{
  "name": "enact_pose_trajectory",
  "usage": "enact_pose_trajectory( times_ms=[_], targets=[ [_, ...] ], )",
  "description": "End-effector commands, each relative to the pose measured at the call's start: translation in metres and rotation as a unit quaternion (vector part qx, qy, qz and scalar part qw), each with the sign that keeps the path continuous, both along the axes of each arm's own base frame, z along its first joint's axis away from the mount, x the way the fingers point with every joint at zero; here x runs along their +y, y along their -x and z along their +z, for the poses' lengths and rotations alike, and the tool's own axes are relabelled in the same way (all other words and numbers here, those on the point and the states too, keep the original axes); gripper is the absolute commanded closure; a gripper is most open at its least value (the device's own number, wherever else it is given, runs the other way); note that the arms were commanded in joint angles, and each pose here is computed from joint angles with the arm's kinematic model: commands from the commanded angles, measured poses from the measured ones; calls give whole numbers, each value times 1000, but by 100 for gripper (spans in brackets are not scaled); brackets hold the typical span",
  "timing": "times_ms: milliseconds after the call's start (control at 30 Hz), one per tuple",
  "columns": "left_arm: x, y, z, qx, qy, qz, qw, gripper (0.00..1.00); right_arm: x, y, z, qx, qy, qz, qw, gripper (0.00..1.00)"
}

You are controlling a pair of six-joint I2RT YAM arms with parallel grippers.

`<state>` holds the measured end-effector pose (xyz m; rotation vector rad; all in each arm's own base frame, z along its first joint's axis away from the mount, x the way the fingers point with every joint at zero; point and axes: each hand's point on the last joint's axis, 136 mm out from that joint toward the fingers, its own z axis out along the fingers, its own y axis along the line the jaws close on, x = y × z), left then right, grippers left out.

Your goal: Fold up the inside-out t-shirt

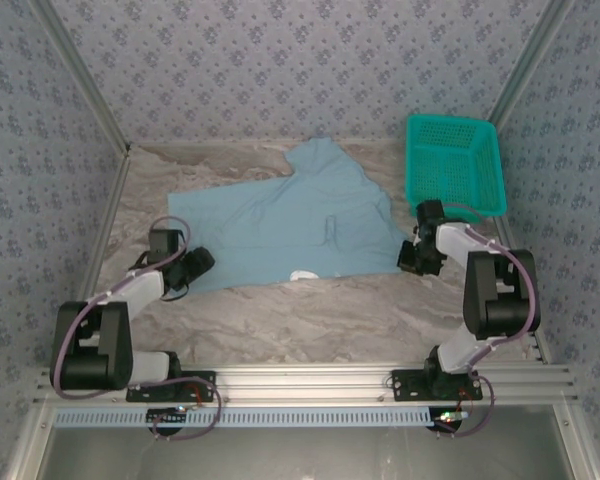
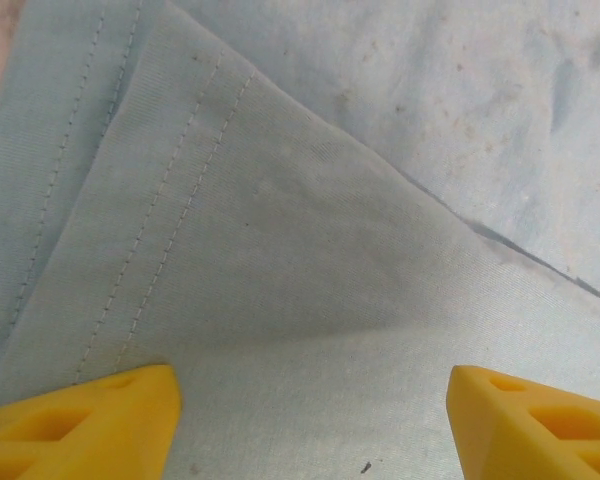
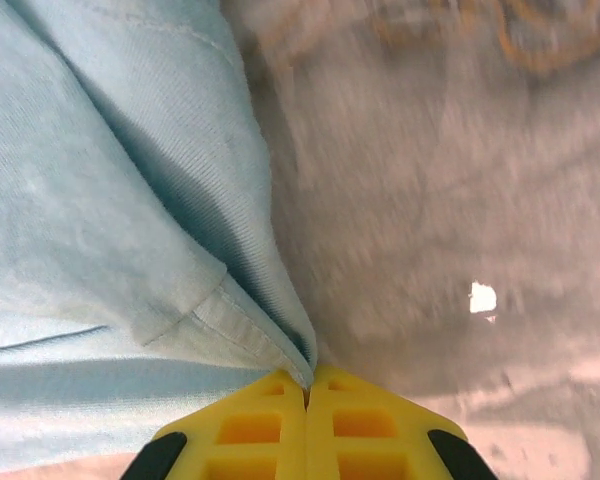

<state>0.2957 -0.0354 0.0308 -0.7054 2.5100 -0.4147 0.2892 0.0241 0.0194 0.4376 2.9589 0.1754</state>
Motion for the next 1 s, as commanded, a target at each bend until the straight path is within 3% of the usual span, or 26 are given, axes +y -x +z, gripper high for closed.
enact_pose_trajectory(
  times_ms=[0,100,167,300,400,500,700,833,967],
  targets=[
    [-5,49,-20,82,10,7,997,28,-10,41,-2,44,17,-31,998,97],
    [-9,57,-7,65,7,7,998,28,-14,55,5,34,25,-46,998,95],
    [-8,56,4,53,7,8,999,27,-14,50,15,6,25,-51,998,85],
    [-3,32,42,-2,-16,1,1000,26,5,9,68,-111,27,-18,993,60],
    [7,7,68,-48,-38,12,998,23,42,-30,102,-200,26,58,978,54],
    [12,-17,75,-67,-34,20,997,23,77,-59,100,-212,-12,95,973,54],
    [-9,-51,66,-58,22,1,998,24,111,-96,51,-146,-22,132,980,62],
    [-23,-62,55,-40,19,-27,999,24,107,-101,26,-96,-9,129,987,65],
    [-37,-61,34,-5,23,-59,998,24,82,-79,6,-35,7,99,994,66]
  ],
)
